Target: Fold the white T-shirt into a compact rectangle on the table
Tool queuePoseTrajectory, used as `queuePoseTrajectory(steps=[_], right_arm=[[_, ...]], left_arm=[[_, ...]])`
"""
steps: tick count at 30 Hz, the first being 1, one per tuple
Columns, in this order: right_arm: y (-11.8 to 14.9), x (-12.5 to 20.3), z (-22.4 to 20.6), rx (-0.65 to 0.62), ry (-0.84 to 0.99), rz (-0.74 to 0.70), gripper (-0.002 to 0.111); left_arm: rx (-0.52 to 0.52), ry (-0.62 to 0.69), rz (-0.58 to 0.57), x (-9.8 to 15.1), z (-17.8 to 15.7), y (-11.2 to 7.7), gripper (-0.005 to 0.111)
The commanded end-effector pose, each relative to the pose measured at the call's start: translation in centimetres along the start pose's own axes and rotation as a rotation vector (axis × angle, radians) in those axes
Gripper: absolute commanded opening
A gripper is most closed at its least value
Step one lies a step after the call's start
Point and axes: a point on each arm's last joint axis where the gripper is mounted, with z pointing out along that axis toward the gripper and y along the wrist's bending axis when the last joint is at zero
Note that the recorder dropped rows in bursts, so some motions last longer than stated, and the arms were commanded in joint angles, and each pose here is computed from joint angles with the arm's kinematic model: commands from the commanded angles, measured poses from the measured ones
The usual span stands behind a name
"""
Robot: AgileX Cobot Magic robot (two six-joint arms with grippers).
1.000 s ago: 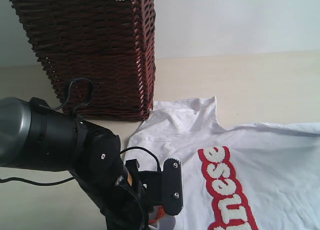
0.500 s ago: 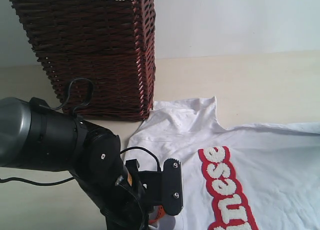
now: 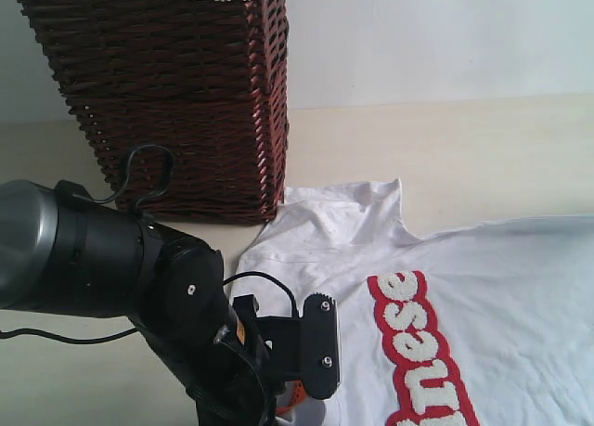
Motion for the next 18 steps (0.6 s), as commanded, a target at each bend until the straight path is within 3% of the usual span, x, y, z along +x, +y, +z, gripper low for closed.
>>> queuePoseTrajectory(steps=[1,3,5,8,11,18], right_arm=[[-0.9,-1.3,-0.9,0.050,-0.031,-0.017,0.048],[-1.5,-1.8,-2.6,0.070,-0.014,-0.152,0.048],[-1.8,-1.8,-4.7,0.005,0.001,-0.300,0.048],[-0.3,1.1,-6.5,-0.336,0.182,-0.588,0.047],[-0.2,2.5,-5.9,-0.387,0.256,-0.570,0.044],[-1.2,3.4,-2.9,-0.225,0.223,-0.498,0.043]], left_arm=[[0.023,0.052,0.023,0.9,1.2,-0.4,0.000],[0.023,0.052,0.023,0.9,1.2,-0.4,0.000],[0.023,0.052,0.023,0.9,1.2,-0.4,0.000],[0.023,0.052,0.023,0.9,1.2,-0.4,0.000],[0.023,0.052,0.023,0.9,1.2,-0.4,0.000],[0.021,0.051,0.023,0.9,1.2,-0.4,0.000]])
